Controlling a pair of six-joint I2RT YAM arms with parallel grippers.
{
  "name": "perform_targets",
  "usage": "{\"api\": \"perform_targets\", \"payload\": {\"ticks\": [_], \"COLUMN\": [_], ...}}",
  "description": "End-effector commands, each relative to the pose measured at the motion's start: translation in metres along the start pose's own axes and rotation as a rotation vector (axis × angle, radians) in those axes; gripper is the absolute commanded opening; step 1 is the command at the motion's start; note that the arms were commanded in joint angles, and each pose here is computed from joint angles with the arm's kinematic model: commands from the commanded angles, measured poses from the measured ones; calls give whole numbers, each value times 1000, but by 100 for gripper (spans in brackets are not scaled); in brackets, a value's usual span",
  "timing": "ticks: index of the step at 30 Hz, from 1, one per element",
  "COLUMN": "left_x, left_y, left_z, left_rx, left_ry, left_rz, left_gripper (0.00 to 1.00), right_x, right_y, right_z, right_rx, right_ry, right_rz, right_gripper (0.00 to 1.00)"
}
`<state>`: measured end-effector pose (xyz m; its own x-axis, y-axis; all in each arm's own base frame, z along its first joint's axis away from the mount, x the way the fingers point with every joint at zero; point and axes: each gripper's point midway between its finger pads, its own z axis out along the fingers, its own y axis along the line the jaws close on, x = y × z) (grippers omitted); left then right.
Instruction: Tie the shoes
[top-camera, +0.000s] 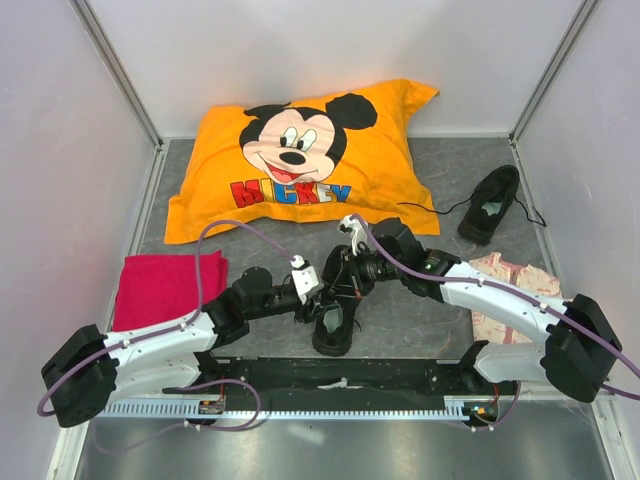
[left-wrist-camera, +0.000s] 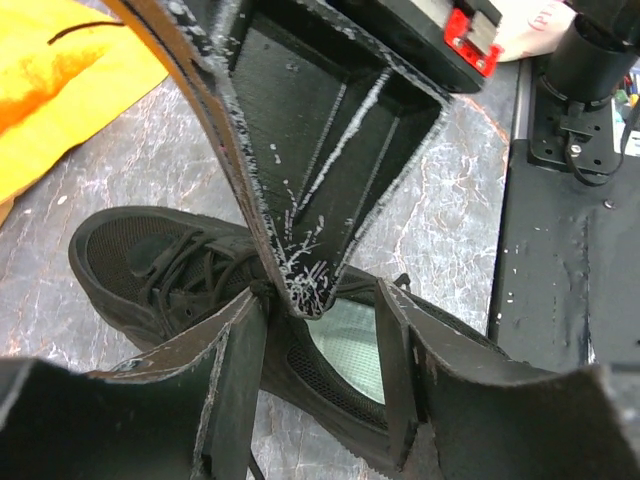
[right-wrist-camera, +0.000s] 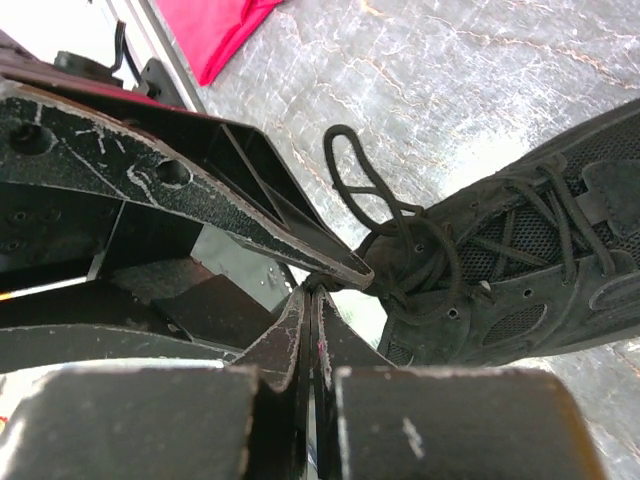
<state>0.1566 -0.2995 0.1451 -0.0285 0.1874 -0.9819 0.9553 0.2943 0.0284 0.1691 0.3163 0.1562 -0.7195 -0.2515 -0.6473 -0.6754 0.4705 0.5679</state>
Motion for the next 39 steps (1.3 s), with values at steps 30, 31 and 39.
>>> {"api": "perform_targets", "payload": {"ticks": [30,31,39], "left_x": [-1,-1,-1], "left_y": [10,10,10], "left_z": [0,0,1], "left_rx": [-41,-41,-36], "left_ry": [15,15,17], "left_rz": [74,76,83], "left_gripper": [2,2,2], "right_x": [-17,-16,-1], "right_y": [-2,1,6], "right_z": [-30,-31,-26], "right_rx": [-95,-107,-169], "right_ry": [8,14,85], "right_rz": [-313,-319,-288], "right_gripper": [25,27,42]}}
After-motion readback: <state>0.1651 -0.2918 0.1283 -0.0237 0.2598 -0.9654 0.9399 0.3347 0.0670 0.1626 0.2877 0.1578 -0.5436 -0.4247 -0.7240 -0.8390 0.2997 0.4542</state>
